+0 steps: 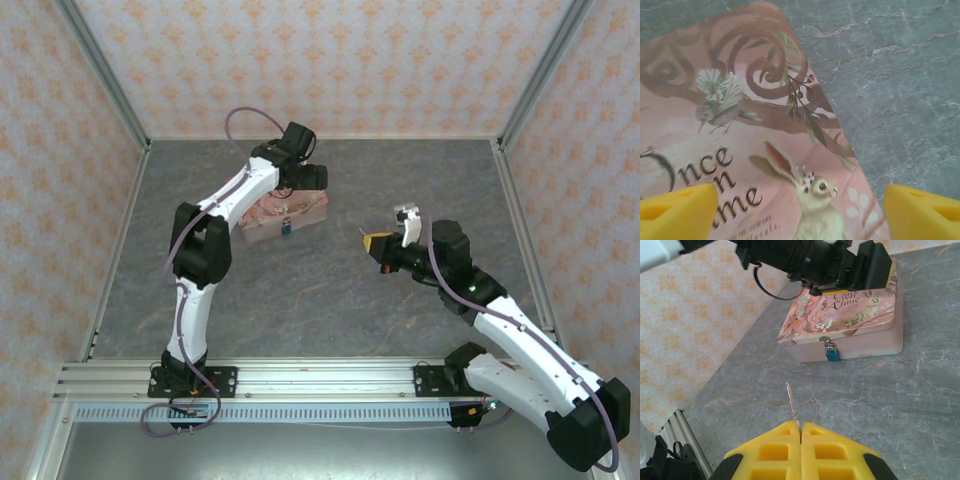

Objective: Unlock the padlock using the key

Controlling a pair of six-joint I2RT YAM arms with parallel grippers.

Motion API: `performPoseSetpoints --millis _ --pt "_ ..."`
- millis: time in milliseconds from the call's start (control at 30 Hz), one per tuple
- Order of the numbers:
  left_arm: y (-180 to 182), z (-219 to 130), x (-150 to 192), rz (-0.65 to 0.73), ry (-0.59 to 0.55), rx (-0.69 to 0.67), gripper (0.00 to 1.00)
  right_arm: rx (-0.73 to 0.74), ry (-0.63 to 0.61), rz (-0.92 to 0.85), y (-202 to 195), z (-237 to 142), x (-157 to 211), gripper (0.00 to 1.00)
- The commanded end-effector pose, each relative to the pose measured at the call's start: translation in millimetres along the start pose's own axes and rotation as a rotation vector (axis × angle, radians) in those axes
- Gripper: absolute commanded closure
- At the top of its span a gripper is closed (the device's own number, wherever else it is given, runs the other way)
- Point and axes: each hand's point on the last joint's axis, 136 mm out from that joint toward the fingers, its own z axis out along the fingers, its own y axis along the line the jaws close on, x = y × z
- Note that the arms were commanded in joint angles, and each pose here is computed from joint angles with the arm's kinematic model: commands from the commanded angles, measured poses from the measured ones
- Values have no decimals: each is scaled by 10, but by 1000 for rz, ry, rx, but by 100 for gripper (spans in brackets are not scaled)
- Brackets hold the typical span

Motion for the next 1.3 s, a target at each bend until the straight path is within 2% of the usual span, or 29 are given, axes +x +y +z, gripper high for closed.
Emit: performPoseSetpoints --millis 0,167,400,700,1000,1133,1267 --pt "32 19 -32 -18 19 -23 14 25 -8 -2 -38 -53 36 100" --pt "-30 154 112 -22 68 4 14 47 -21 6 -79 -92 50 100" --pt "-268 181 532 49 150 61 16 104 -38 31 -180 -139 59 100" --pt "-825 -95 962 181 201 191 21 175 -37 132 -469 -211 199 100" --pt "-1281 -346 1418 298 251 326 32 220 -14 136 -573 -254 263 100" --pt "-1347 -499 1440 287 224 384 33 210 -13 143 -566 -249 282 100" --pt "-1429 -800 1226 290 136 429 30 165 -24 164 -519 -205 284 100"
